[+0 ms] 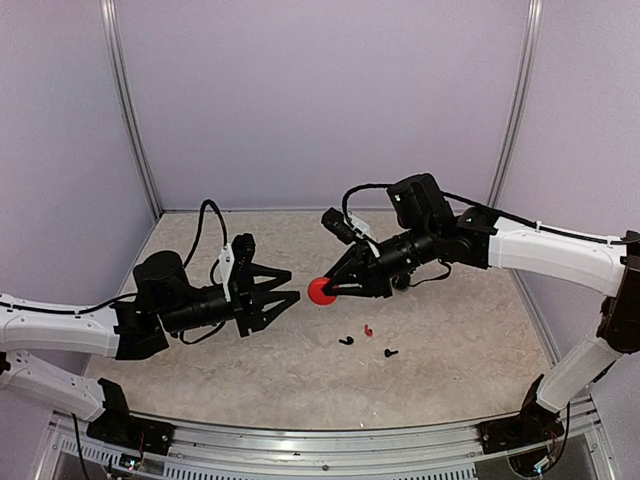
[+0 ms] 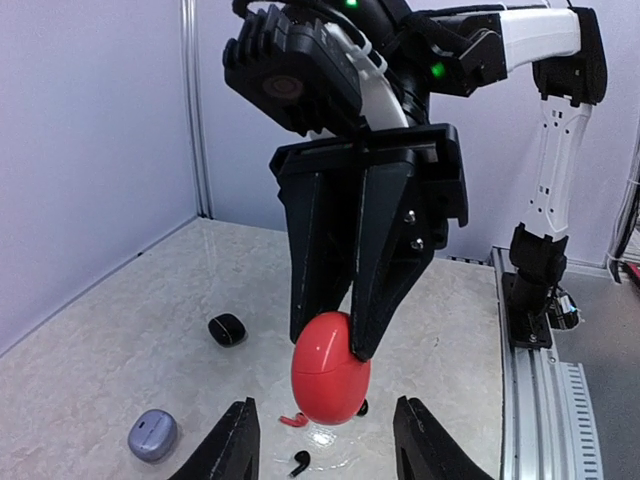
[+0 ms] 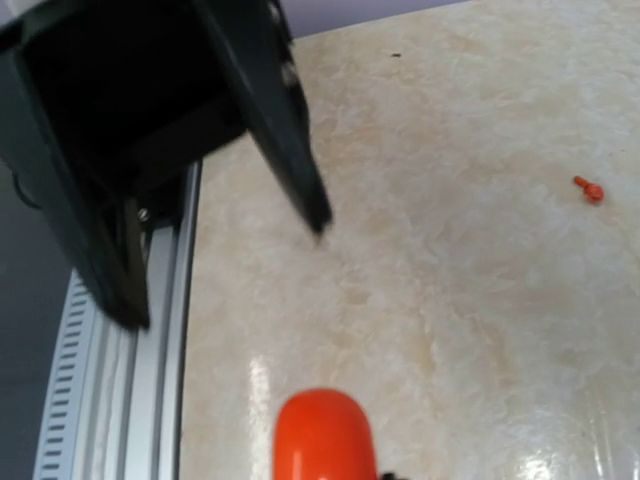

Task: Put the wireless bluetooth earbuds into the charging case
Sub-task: Pass from the left arm to the right, then pass from the right arm to the left

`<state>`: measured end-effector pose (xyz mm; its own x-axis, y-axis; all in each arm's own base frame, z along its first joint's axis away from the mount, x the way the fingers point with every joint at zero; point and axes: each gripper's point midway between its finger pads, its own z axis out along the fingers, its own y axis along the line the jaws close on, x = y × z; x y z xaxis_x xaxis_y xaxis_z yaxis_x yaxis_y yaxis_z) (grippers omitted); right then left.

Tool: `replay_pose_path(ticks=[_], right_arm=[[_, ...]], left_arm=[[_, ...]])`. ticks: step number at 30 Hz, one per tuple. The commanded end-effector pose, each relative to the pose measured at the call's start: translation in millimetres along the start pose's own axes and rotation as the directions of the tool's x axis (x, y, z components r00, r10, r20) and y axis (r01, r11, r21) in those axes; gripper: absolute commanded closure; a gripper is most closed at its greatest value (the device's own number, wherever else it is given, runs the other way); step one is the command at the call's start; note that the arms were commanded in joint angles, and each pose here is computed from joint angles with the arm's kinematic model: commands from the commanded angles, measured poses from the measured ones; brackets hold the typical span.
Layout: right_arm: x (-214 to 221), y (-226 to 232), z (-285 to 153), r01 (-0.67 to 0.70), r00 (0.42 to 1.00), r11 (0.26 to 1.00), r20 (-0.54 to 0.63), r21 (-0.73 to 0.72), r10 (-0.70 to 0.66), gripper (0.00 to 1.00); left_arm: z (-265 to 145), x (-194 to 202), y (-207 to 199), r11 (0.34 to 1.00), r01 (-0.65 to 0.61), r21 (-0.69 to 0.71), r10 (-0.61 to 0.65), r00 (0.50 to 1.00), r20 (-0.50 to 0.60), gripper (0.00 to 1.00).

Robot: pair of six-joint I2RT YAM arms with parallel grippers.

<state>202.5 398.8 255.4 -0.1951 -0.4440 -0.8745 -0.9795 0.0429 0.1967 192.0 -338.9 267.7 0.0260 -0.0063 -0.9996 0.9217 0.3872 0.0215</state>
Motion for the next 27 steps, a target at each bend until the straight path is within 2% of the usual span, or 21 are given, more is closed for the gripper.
replay_pose_path(ticks=[1,9,17,27], right_arm=[[-13,20,-10,0.067,0.998,0.997,0.023,-0.048,-0.066,0.91],[-15,23,-9,0.058,0.998,0.996,0.034,-0.066,-0.056,0.92],[-20,34,-7,0.071,0.997,0.991,0.051,-0.114,-0.065,0.92],[-21,41,0,0.082,0.996,0.986,0.047,-0.142,-0.076,0.92]], left_arm=[[8,3,-17,0.99,0.064,0.129,-0.059,0.998,-0.038,0.54],[16,11,-14,0.99,0.077,0.118,-0.07,0.995,-0.066,0.54],[26,23,-18,0.982,0.111,0.155,-0.097,0.991,-0.097,0.47],[32,20,-24,0.973,0.119,0.196,-0.105,0.991,-0.082,0.51]])
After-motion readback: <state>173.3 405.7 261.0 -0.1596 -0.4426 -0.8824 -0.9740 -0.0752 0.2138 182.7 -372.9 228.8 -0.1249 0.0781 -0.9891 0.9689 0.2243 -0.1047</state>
